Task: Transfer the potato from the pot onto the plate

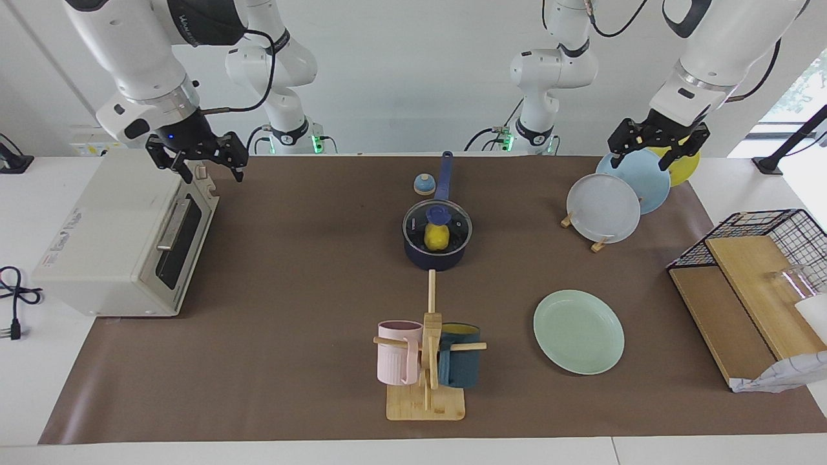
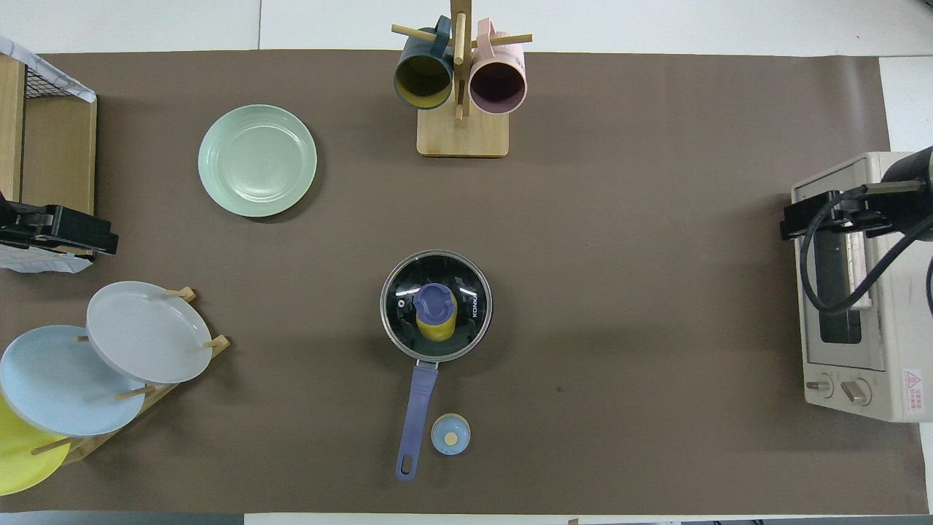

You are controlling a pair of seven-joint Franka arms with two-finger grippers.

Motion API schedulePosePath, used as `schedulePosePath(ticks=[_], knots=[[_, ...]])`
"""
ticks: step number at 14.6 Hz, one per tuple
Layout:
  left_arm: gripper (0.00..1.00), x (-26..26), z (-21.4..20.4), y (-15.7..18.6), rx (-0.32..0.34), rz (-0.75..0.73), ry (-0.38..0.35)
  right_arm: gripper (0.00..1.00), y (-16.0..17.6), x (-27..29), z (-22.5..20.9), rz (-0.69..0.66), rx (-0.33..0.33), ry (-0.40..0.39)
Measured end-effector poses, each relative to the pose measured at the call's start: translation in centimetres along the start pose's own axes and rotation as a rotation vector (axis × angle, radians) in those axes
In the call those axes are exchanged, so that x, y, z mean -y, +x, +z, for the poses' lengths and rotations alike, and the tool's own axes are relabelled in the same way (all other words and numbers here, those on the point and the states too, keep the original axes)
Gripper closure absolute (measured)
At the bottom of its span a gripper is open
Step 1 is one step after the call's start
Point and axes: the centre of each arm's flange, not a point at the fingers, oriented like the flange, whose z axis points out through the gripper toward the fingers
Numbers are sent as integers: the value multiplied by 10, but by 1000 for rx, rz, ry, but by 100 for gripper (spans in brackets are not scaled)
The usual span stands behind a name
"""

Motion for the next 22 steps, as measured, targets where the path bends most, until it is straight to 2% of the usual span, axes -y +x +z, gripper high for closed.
schedulePosePath(ticks=[4,6,8,10,15,22], knots=[[0,0,3,2,-7,0,0,0,4,140,16,43,12,22],[0,0,4,2,-8,0,0,0,-2,214,44,54,11,14],[0,0,4,2,-8,0,0,0,-15,286,77,19,-16,-31],[0,0,4,2,-8,0,0,0,-23,334,104,27,-39,-30],[0,0,4,2,-7,0,0,0,-32,385,163,-41,-54,-60],[0,0,4,2,-7,0,0,0,-41,385,221,-79,-55,-61]])
